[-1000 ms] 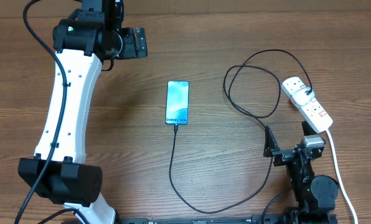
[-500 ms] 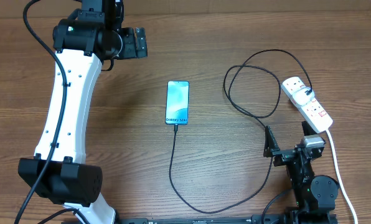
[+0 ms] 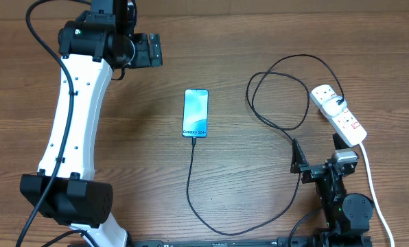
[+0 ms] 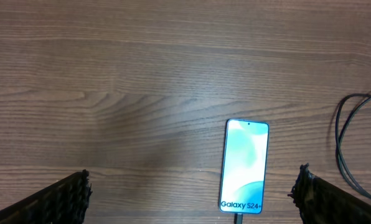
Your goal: Plug charger to phone and switch on socket
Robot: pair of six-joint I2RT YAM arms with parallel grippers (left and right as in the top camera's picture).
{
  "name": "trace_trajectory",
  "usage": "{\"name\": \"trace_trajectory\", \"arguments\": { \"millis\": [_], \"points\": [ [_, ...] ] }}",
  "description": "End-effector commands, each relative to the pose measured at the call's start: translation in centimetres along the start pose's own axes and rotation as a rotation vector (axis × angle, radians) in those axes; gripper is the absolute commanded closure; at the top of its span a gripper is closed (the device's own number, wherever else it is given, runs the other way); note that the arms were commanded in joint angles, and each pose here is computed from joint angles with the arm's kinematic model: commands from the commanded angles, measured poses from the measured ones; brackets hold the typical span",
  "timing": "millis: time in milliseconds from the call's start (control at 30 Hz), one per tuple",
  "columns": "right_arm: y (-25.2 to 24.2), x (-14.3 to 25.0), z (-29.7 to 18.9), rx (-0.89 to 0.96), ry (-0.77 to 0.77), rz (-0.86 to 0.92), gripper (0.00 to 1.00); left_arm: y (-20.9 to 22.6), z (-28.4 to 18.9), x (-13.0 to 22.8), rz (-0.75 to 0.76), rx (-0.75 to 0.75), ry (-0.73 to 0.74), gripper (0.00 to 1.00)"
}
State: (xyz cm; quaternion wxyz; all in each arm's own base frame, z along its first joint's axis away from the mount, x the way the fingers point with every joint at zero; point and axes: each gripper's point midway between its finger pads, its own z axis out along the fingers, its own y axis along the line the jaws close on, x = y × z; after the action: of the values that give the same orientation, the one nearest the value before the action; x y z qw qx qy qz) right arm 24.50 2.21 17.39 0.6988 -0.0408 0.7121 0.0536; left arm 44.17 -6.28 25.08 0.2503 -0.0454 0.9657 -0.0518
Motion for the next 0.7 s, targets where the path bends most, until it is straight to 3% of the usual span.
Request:
{"name": "trace_trajectory", "arguments": {
  "millis": [0,333,667],
  "points": [
    [0.0,0.2,0.0,0.004,-0.003,-0.001,0.0,0.3,0.3,0.3,-0.007,-0.017,0.015,0.0],
    [0.0,0.2,0.0,0.004,-0.003,-0.001,0.0,1.3,1.5,4.7,-0.006,-0.02,0.022,0.0],
    [0.0,0.2,0.0,0.004,-0.003,-0.001,0.0,7.0,-0.5,12.5,-0.1,-0.064,-0.061,0.0]
  ]
}}
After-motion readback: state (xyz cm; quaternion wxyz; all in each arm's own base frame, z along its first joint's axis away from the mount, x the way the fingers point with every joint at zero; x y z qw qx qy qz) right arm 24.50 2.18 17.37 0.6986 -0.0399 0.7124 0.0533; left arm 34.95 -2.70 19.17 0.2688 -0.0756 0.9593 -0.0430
